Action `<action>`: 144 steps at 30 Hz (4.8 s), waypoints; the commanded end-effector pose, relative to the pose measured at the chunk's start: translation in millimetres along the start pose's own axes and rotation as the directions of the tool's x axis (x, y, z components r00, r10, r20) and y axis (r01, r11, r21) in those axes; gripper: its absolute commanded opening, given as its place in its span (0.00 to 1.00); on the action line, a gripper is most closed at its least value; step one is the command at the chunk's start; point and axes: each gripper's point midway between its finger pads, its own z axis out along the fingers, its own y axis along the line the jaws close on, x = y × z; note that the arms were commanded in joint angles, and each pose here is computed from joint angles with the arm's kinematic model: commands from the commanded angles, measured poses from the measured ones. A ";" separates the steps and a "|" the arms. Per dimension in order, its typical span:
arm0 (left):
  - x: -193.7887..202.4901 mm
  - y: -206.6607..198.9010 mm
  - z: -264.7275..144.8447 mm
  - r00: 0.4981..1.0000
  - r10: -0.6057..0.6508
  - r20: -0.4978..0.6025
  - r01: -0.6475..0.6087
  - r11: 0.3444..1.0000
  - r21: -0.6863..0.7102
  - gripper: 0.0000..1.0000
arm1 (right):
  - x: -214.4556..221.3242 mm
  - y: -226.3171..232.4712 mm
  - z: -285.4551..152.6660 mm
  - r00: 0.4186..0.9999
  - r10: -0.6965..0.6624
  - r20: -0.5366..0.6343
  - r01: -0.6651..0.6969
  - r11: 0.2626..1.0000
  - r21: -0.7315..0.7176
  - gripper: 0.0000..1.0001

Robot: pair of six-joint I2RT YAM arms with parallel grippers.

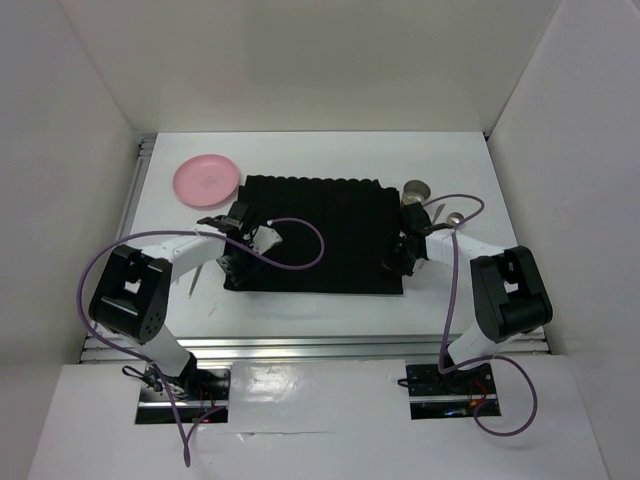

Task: Set the dinner table for one person

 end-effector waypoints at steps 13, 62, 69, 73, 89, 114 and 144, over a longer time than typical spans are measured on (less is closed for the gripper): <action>23.5 -29.8 4.0 0.999 -0.011 -0.039 0.015 0.995 0.103 0.70 | -0.3 -27.0 4.5 0.998 0.036 0.042 -0.041 0.991 0.129 0.00; -33.4 345.5 10.2 0.388 -0.832 0.397 0.891 0.448 0.067 0.88 | -94.7 81.1 -73.2 0.950 -0.161 0.266 0.189 0.978 -0.083 0.72; -13.0 325.0 68.0 0.405 -0.872 0.277 0.900 0.433 0.046 0.87 | -103.4 89.9 -73.2 0.951 -0.159 0.267 0.183 0.981 -0.070 0.72; -5.6 316.3 80.5 0.398 -0.884 0.246 0.903 0.425 0.063 0.73 | -103.3 94.2 -69.4 0.952 -0.167 0.255 0.190 0.980 -0.067 0.72; 12.4 338.1 42.9 0.238 -0.929 0.282 0.946 0.287 0.149 0.00 | -103.9 91.8 -79.5 0.949 -0.165 0.270 0.186 0.981 -0.053 0.72; -190.5 84.7 -78.1 0.763 -0.520 0.383 0.318 0.819 0.477 0.00 | -62.4 48.6 -148.4 0.924 -0.041 0.380 0.071 0.995 -0.065 0.72; -216.8 36.6 16.4 0.869 -0.368 0.331 0.249 0.903 0.351 0.07 | -46.8 -7.8 -128.4 0.946 0.022 0.322 -0.069 0.988 0.136 0.81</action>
